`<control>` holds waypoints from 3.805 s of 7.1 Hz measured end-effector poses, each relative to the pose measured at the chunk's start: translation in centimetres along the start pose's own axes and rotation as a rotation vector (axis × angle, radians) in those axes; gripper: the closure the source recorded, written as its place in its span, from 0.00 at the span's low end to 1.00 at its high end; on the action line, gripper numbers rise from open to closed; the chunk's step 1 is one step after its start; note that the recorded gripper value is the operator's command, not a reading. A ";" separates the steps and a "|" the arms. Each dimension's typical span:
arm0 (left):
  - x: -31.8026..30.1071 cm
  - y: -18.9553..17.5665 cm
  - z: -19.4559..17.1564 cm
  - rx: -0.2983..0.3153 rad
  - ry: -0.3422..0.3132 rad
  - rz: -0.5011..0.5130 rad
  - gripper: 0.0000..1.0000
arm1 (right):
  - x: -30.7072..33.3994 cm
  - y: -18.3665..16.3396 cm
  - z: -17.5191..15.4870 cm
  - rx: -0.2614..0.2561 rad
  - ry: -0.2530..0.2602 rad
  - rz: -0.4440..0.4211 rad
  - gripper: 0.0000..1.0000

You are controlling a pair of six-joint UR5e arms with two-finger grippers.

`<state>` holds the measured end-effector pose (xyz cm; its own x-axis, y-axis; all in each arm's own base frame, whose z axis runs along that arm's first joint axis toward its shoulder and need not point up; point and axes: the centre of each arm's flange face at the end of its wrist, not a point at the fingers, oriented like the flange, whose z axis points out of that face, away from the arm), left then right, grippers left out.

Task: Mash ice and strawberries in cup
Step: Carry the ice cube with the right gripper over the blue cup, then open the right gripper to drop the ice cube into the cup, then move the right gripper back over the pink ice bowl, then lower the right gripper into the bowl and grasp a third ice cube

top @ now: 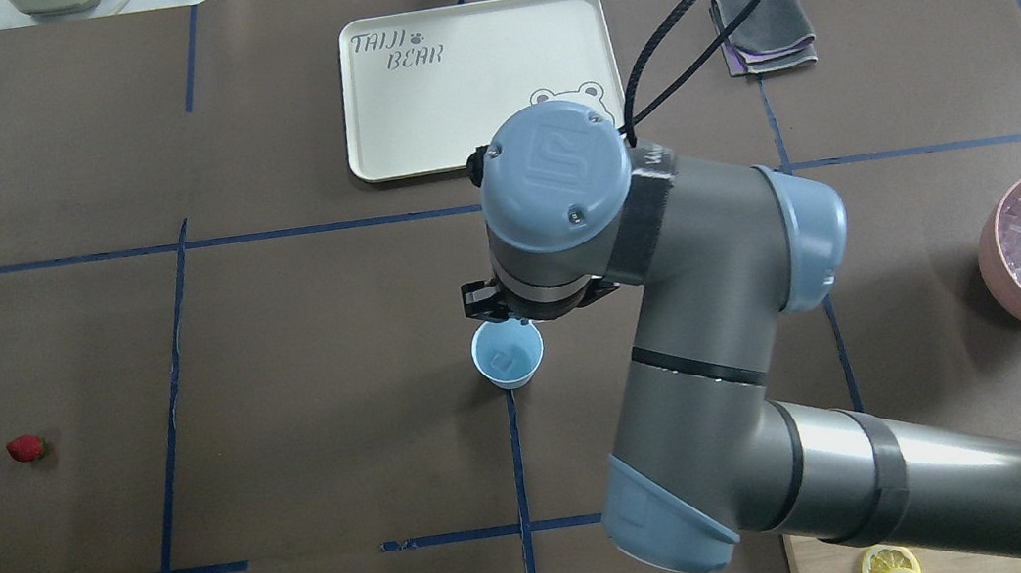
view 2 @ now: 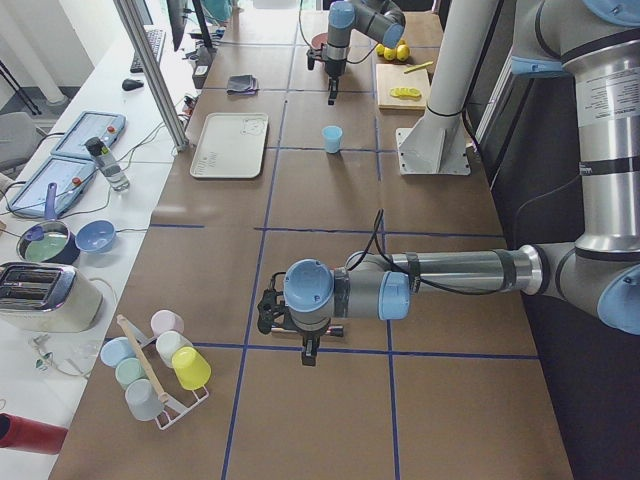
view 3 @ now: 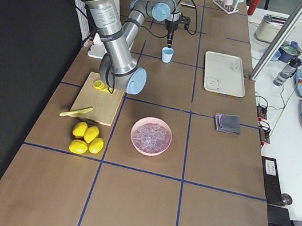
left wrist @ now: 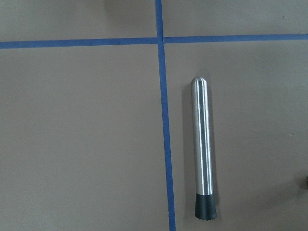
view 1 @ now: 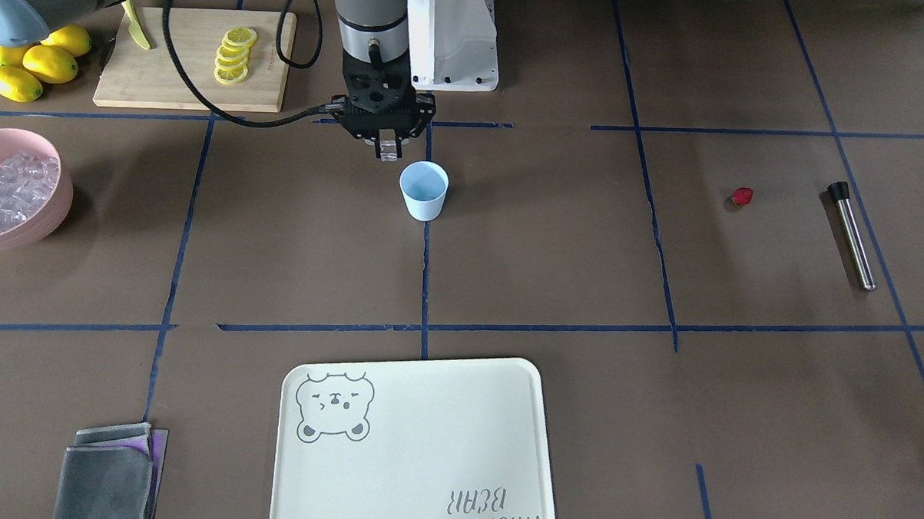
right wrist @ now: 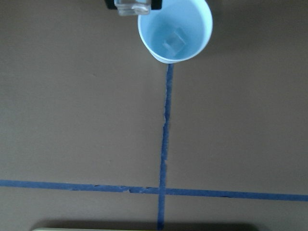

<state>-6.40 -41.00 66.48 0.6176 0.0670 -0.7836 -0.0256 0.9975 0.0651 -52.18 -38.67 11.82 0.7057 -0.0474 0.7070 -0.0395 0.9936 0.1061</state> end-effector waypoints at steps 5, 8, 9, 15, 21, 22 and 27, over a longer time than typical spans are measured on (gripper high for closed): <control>-0.3 0.0 0.3 -0.006 -0.001 -0.004 0.00 | -3.0 0.9 3.2 -0.030 0.011 -0.012 0.76; -0.3 -0.1 0.3 -0.005 -0.001 -0.005 0.00 | -3.2 1.7 4.0 -0.036 0.023 0.018 0.05; -0.3 -0.1 0.3 -0.005 -0.001 -0.005 0.00 | -3.2 1.9 4.2 -0.033 0.026 0.025 0.02; 0.1 -0.6 0.0 0.002 -0.002 0.004 0.00 | 5.2 -1.0 -1.8 0.077 -0.003 0.022 0.01; 0.5 -0.8 -0.5 0.011 -0.002 0.010 0.00 | 34.6 -2.9 -8.4 0.047 0.048 -0.104 0.01; 0.6 -0.9 -0.6 0.013 -0.002 0.011 0.00 | 39.9 -2.4 -8.0 0.036 0.056 -0.127 0.01; 0.5 -0.8 -0.5 0.011 -0.001 0.013 0.00 | 58.6 2.2 -0.8 0.016 0.071 -0.190 0.02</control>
<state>-6.42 -41.73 65.72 0.6180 0.0798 -0.7821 -0.0246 0.9963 0.0822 -10.34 -39.19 52.87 0.7499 -0.2256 0.6218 0.0880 0.9657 0.2442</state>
